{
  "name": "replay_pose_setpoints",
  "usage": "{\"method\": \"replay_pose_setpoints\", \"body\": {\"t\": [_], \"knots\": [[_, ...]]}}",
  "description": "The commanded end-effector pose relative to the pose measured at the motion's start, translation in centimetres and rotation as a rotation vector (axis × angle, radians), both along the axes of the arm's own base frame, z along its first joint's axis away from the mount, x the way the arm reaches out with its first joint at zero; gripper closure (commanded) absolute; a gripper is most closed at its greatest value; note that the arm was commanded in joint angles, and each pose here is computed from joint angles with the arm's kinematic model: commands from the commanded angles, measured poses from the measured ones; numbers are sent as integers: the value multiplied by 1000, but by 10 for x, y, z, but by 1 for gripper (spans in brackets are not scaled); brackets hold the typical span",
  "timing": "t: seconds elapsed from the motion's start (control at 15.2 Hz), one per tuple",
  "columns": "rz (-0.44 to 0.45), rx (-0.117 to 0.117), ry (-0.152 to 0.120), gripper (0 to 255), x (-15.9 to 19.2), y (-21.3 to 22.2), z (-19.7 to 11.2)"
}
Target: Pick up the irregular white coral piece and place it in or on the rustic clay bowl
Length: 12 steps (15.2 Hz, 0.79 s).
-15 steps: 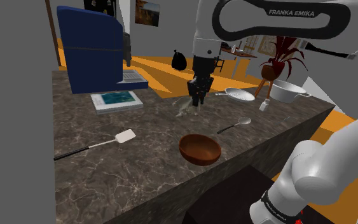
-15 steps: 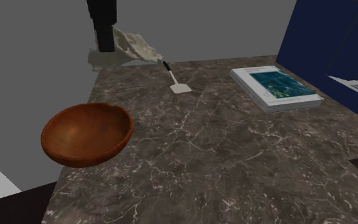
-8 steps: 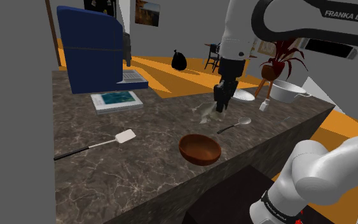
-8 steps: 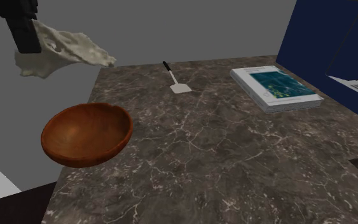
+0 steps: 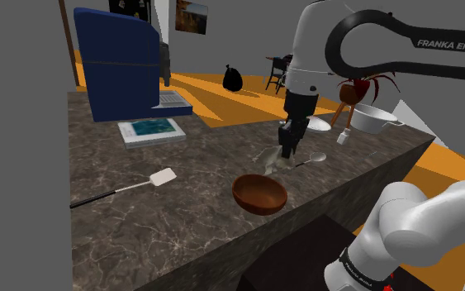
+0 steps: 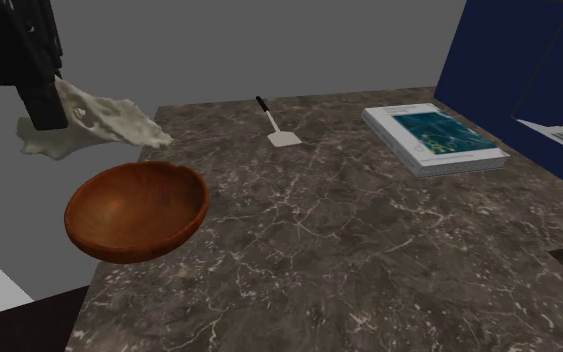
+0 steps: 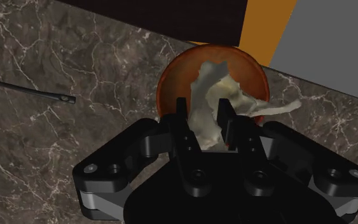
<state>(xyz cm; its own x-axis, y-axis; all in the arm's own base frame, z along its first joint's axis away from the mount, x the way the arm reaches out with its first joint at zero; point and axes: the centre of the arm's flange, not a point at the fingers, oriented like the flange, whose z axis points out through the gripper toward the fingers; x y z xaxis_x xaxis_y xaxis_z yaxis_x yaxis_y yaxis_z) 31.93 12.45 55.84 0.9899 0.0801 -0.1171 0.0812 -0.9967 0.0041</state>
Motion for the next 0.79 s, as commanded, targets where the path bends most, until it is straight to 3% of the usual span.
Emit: {"method": "replay_pose_setpoints", "body": {"t": [0.0, 0.73], "knots": [[0, 0, -1, 255, 1, 1, -10], [0, 0, -1, 255, 1, 1, -68]]}}
